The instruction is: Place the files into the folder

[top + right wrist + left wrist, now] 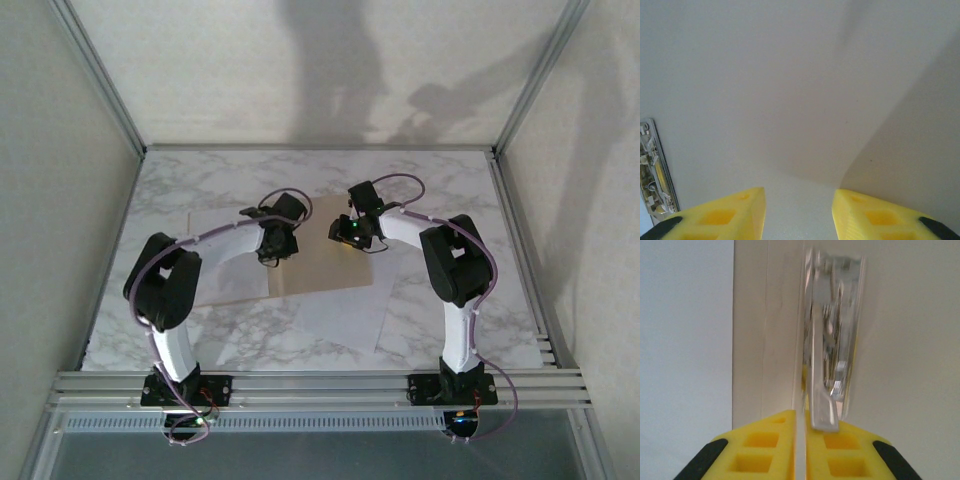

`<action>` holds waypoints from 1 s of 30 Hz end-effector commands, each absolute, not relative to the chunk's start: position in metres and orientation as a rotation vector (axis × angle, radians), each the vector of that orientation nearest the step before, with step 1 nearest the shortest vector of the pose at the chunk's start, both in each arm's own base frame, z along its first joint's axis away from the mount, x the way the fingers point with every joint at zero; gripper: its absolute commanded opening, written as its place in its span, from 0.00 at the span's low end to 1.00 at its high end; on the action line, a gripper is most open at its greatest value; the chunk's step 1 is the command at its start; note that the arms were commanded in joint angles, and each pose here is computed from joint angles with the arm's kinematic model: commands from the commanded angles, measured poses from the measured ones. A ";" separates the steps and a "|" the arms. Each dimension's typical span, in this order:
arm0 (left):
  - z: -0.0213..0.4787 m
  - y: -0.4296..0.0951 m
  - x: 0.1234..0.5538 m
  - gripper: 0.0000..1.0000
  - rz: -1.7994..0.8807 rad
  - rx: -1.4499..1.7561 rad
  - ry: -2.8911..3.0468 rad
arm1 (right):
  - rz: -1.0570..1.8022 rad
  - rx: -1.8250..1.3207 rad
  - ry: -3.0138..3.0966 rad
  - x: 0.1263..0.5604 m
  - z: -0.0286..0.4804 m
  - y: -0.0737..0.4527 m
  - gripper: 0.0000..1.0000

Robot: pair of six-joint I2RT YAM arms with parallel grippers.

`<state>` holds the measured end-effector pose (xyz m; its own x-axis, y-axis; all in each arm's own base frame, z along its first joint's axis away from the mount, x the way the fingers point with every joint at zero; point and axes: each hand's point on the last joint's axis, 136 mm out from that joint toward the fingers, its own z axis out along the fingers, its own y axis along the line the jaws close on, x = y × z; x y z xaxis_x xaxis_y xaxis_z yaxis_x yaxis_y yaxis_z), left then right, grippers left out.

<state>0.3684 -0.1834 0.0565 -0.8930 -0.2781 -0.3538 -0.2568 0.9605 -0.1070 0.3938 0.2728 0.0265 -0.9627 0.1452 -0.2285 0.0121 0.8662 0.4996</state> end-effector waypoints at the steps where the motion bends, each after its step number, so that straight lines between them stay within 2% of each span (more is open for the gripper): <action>1: 0.069 -0.170 0.402 0.14 -0.025 -0.388 2.692 | 0.673 0.119 2.918 0.368 -0.006 0.268 0.41; 7: 0.078 -0.163 0.440 0.14 -0.036 -0.415 2.668 | 0.682 0.108 2.901 0.369 -0.001 0.268 0.41; 13: 0.104 -0.170 0.452 0.17 -0.094 -0.398 2.633 | 0.696 0.039 2.857 0.381 0.021 0.274 0.45; 20: 0.145 -0.175 0.445 0.35 -0.206 -0.401 2.574 | 0.812 0.014 2.809 0.389 0.067 0.285 0.51; 24: 0.167 -0.179 0.430 0.49 -0.276 -0.383 2.545 | 0.829 0.011 2.774 0.384 0.108 0.282 0.55; 30: 0.179 -0.196 0.398 0.58 -0.368 -0.344 2.529 | 0.857 0.079 2.739 0.355 0.154 0.264 0.58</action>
<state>0.4174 -0.1851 0.1834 -0.7902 -0.3296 -0.5167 -0.1862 0.9324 -0.3099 0.3753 0.2739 0.1257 -0.9613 0.1068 -0.2540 -0.0512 0.8366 0.5454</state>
